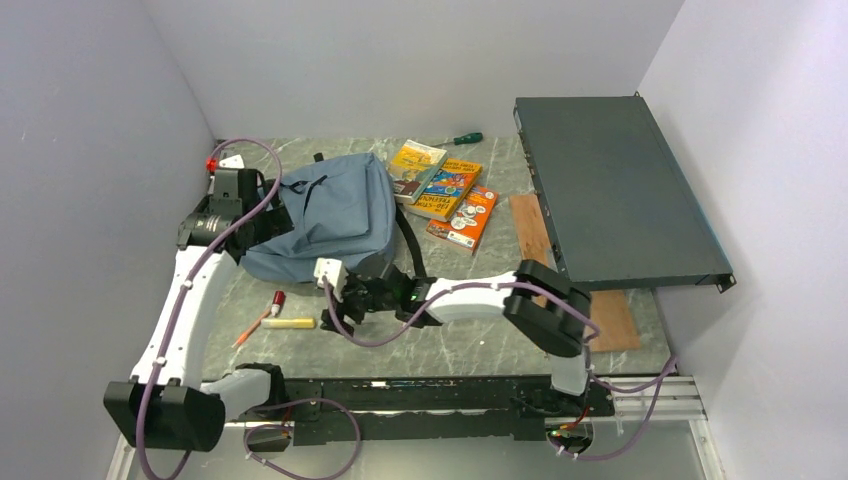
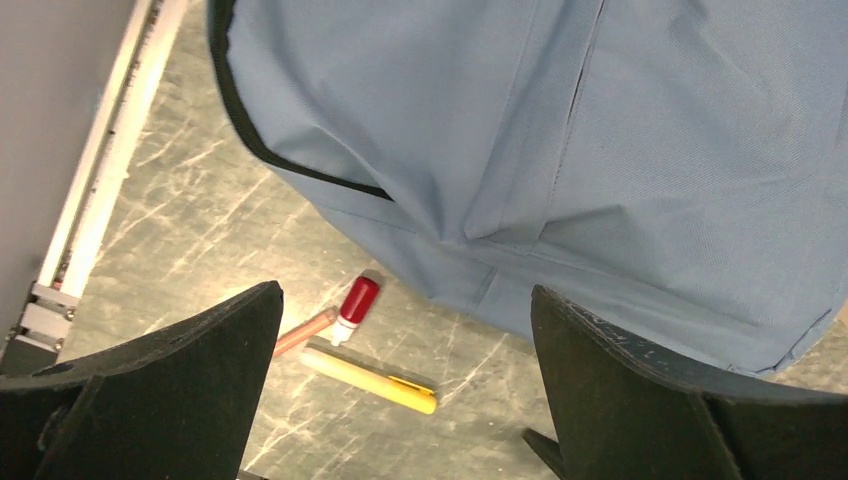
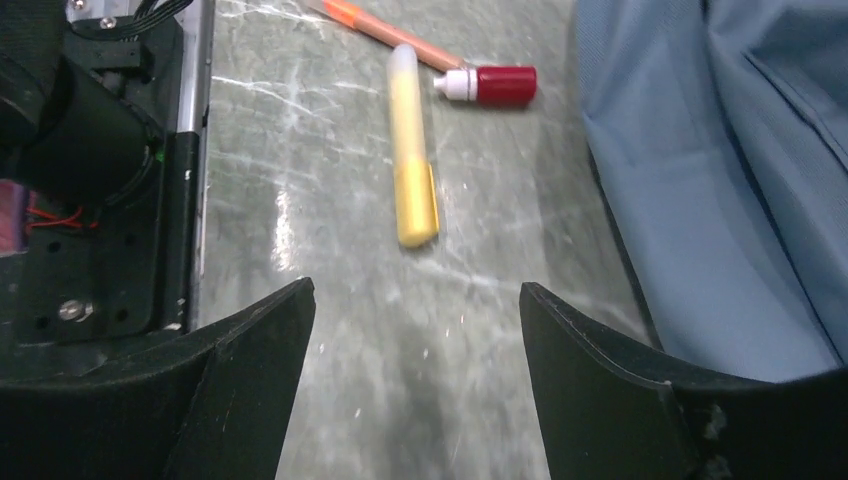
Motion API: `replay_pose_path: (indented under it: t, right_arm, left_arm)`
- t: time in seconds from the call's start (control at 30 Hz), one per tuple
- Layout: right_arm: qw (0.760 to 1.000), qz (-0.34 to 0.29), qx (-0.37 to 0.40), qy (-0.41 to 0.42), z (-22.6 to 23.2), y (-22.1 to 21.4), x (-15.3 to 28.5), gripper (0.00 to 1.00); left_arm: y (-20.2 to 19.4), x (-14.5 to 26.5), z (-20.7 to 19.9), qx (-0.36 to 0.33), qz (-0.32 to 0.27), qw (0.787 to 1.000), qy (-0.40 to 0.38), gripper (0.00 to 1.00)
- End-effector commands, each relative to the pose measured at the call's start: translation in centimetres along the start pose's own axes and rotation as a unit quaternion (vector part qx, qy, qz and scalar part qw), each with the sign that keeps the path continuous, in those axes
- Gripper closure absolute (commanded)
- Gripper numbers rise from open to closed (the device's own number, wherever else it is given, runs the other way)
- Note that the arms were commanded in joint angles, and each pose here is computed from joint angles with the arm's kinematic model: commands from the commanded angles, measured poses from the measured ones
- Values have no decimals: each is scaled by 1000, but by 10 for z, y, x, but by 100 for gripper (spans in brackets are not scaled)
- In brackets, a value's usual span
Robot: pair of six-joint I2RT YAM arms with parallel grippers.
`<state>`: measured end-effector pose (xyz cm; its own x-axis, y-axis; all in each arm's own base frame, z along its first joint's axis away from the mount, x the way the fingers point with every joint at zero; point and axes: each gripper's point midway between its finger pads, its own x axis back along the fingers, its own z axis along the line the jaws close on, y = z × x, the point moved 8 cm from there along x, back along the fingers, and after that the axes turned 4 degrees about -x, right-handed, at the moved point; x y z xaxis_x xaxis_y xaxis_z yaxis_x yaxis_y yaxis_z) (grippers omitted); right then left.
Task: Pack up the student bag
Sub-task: Place the student bag at the center of the board.
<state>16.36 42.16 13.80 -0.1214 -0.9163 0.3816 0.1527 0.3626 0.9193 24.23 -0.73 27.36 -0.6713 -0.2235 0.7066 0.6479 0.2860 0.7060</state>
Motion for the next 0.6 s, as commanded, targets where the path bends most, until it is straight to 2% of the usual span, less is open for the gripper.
replay_pose_path:
  t: [0.0,0.43,0.57]
  right_arm:
    - [990,-80,101,55,-10,27,-36,23]
    - [988,-40,103,104,3,1,-94,25]
    - [991,-20,117,66,3,-11,-108,28]
  left_arm:
    - [8,26,13,-5,-44,999,15,0]
    - [-9,43,9,38,-23,998,-41,0]
    - [-10,50,13,36,-29,998,-35,0]
